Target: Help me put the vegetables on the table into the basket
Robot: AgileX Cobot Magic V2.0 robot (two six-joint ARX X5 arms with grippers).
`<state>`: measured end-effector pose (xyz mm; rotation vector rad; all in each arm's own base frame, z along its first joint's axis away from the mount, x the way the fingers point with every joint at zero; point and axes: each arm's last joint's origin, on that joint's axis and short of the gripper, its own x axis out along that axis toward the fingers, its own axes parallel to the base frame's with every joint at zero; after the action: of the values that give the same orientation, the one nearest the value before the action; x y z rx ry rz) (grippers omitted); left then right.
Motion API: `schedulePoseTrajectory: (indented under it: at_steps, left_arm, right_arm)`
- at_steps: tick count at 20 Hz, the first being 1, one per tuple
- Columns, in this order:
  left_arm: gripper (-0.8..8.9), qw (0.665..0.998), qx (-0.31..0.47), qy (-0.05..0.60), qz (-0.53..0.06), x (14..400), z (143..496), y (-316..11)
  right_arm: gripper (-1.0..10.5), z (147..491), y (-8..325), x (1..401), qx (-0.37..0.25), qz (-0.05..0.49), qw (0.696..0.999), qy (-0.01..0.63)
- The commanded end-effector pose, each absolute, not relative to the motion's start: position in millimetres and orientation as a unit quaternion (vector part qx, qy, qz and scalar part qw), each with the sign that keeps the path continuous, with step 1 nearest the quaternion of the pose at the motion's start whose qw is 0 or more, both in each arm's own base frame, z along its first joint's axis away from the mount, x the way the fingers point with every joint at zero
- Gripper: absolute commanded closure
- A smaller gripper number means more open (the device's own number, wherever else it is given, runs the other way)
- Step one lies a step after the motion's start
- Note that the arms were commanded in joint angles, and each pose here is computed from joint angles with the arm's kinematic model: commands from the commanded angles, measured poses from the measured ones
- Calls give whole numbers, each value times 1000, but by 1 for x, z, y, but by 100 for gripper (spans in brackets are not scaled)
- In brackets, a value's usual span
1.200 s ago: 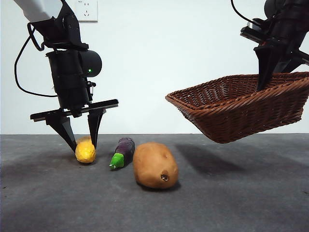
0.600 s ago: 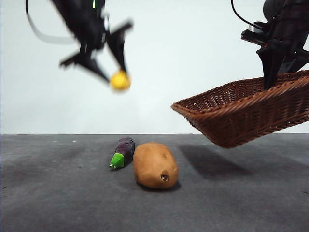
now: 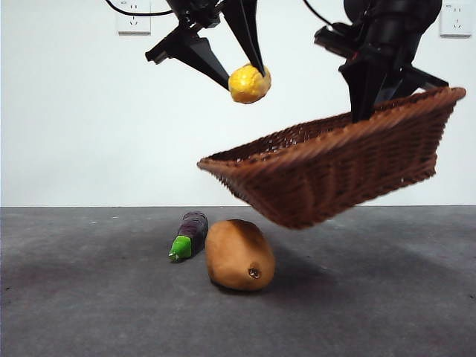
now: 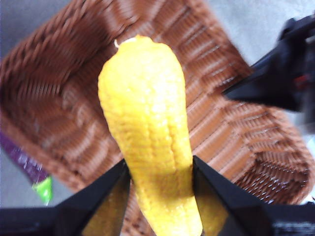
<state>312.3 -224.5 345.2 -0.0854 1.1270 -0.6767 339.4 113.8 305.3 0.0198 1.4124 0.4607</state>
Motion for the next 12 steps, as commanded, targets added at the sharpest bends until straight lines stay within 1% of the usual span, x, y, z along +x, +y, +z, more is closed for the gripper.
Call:
schedulePoseTrajectory:
  at_steps: [1, 2, 3, 4, 6, 7, 9, 10, 12]
  left_arm:
    - [811, 780, -41, 551, -295, 315, 338, -218]
    - [803, 780, -43, 550, -295, 315, 338, -218]
    - [763, 782, -47, 544, -300, 316, 339, -218]
    - [701, 784, -52, 541, -301, 317, 340, -219]
    - [546, 783, -59, 543, -298, 317, 340, -219]
    - [452, 784, -60, 543, -294, 317, 340, -219]
    - [308, 786, -68, 541, -292, 318, 340, -220]
    - [273, 785, -68, 541, -293, 318, 340, -220]
    - [273, 784, -70, 542, -294, 318, 341, -220]
  right_arm:
    - [955, 328, 112, 326, 32, 228, 751, 618]
    - [955, 334, 111, 322, 37, 237, 754, 611]
    - [955, 341, 110, 317, 42, 245, 758, 603]
    - [955, 346, 109, 313, 45, 252, 760, 598]
    - [955, 354, 107, 306, 51, 261, 762, 591]
    - [955, 357, 106, 302, 52, 262, 761, 591]
    - [955, 360, 105, 297, 51, 261, 758, 596]
    - [955, 359, 104, 297, 51, 260, 755, 599]
    - [955, 359, 104, 297, 47, 253, 757, 600]
